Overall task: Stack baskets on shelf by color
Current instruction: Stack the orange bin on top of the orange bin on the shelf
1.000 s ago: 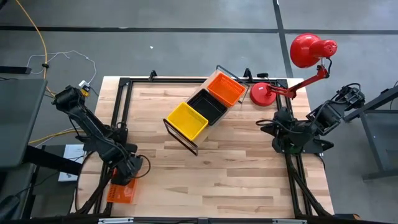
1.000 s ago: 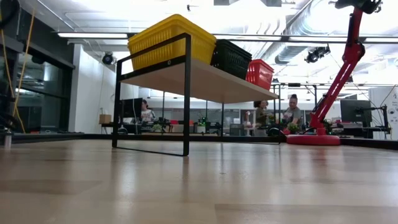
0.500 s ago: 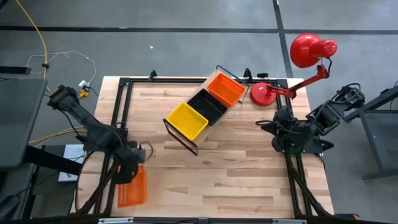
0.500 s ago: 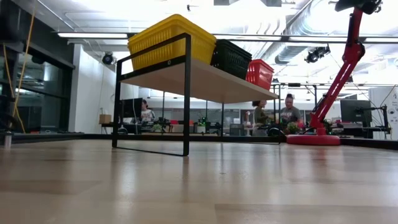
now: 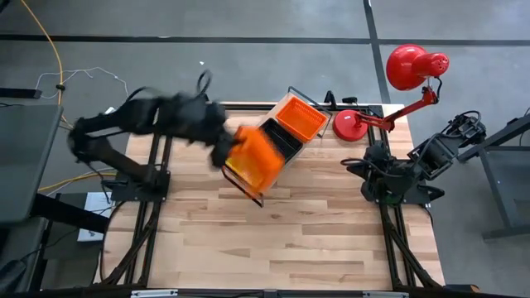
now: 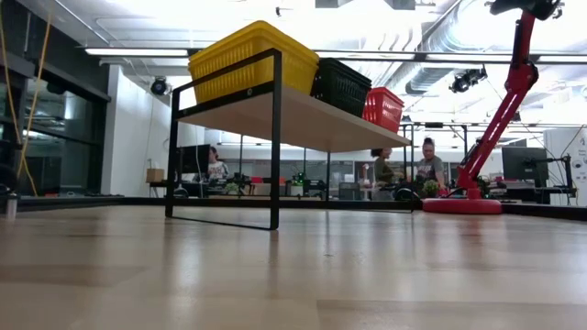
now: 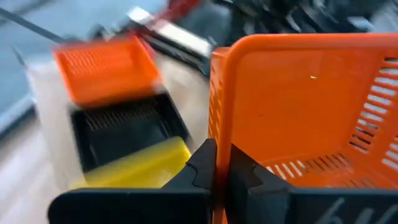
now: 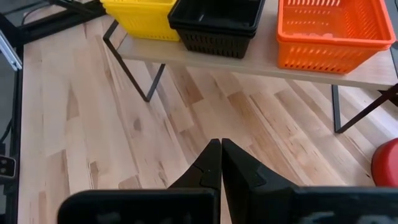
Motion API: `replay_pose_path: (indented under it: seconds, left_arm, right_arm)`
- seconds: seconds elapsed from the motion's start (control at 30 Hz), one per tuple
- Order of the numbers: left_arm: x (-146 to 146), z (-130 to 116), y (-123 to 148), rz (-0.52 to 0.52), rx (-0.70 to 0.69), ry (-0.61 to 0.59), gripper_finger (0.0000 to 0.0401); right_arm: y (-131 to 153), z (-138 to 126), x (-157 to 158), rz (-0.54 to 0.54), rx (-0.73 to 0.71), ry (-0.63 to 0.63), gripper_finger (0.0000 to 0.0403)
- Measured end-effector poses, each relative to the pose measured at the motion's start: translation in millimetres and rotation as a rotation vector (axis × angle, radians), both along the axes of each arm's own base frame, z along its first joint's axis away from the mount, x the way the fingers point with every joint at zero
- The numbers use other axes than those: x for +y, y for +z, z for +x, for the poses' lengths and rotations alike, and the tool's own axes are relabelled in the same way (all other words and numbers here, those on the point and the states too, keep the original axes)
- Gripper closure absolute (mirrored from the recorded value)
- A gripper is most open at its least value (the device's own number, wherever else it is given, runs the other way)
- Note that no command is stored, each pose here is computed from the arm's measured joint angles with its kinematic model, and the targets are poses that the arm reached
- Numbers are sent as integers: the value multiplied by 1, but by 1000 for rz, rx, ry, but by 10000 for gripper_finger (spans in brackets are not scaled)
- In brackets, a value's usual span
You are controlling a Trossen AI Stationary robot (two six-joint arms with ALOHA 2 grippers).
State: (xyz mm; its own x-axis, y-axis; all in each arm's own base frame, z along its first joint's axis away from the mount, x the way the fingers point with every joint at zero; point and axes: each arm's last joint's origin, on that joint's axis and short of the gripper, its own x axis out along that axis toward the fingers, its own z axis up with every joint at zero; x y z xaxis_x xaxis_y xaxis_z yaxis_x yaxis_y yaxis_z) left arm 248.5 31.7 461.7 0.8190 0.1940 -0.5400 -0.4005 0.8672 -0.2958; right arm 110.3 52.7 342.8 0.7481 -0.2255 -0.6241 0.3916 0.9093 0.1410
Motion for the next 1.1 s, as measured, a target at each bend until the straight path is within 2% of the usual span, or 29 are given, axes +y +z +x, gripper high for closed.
replay_pose_path:
  seconds: [0.13,0.27,0.5,0.63,0.77,1.1]
  left_arm:
    - [54,47,1,32,29,64,401]
    - [100,93,-15,37,74,123,401]
    - [141,148,-64,52,188,262,401]
    - [148,158,-83,91,251,356,401]
    - [150,159,-83,133,249,424,401]
    - [151,158,-93,140,337,412,401]
  right_arm:
    - [0,1,0,10,-12,-14,403]
    - [1,1,0,14,-22,-32,403]
    - [1,1,-1,14,-38,-61,403]
    - [1,1,-1,15,-43,-70,403]
    - [1,1,-1,15,-46,-74,403]
    - [1,1,-1,10,-46,-74,403]
